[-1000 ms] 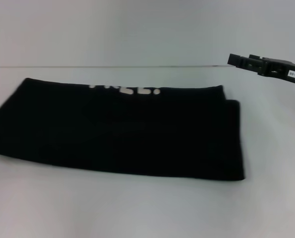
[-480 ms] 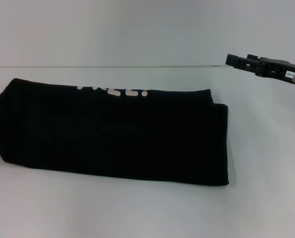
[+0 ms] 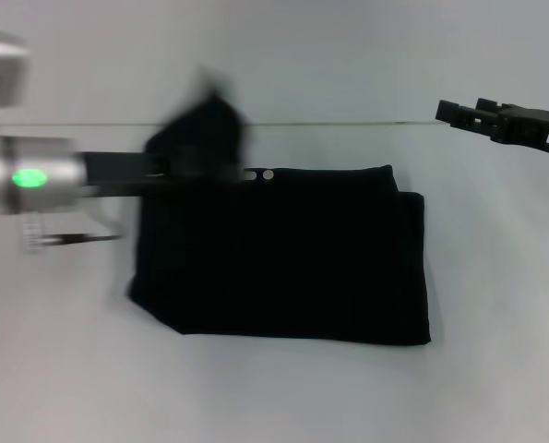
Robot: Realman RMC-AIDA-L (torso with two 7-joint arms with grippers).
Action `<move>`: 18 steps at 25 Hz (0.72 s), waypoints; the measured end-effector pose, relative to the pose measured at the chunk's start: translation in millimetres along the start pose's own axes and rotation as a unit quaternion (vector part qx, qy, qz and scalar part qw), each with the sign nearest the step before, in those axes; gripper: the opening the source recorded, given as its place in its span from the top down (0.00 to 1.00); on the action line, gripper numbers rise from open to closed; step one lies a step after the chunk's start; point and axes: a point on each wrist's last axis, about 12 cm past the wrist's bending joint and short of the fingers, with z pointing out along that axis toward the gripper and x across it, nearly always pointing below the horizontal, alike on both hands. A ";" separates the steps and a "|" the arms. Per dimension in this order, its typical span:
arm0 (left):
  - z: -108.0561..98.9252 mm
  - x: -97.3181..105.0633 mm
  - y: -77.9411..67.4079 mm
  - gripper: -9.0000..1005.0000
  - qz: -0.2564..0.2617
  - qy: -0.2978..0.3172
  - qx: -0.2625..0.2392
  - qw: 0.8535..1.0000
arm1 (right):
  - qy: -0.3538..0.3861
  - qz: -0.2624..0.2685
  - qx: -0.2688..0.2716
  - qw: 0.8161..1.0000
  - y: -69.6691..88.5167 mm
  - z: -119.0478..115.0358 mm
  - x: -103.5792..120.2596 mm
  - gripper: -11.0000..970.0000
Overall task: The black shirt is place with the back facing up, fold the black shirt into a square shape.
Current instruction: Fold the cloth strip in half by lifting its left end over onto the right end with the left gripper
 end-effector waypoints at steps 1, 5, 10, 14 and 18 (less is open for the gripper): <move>0.0 0.0 0.0 0.93 0.000 0.000 0.000 1.000 | 0.000 -0.002 0.002 1.000 -1.5 -1.9 0.0 0.05; 69.0 20.3 -30.9 0.93 -0.005 0.002 0.095 0.995 | 0.001 -0.009 0.009 1.000 -7.0 -9.6 0.4 0.05; 121.6 68.3 -26.8 0.92 -0.055 -0.023 0.110 0.992 | 0.006 -0.011 0.012 1.000 -12.4 -18.8 2.3 0.05; 127.7 94.6 -18.6 0.92 -0.086 -0.048 0.101 0.990 | 0.013 -0.008 0.007 1.000 -12.9 -22.6 5.7 0.05; 120.4 104.7 -21.1 0.91 -0.081 -0.066 0.137 0.985 | 0.034 0.012 -0.011 0.999 -9.8 -25.2 11.7 0.05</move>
